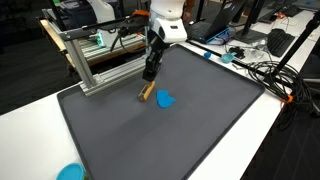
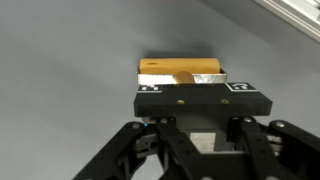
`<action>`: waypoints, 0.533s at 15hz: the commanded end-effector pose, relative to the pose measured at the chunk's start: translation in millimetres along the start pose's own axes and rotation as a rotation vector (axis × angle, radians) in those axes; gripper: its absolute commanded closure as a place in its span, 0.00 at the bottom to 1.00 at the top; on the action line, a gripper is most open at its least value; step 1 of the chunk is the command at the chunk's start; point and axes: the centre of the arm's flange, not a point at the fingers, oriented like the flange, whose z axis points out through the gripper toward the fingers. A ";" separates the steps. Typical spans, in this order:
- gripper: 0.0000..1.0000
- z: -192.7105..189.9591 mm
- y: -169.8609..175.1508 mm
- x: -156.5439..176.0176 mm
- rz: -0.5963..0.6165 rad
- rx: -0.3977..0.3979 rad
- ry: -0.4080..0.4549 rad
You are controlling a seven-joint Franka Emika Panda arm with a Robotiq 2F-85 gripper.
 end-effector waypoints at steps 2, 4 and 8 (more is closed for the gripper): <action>0.78 12.4 10.3 -8.3 0.016 0.047 0.023; 0.78 -10.1 8.0 -24.5 0.023 0.060 0.115; 0.78 -55.5 -1.4 -57.9 0.078 0.109 0.241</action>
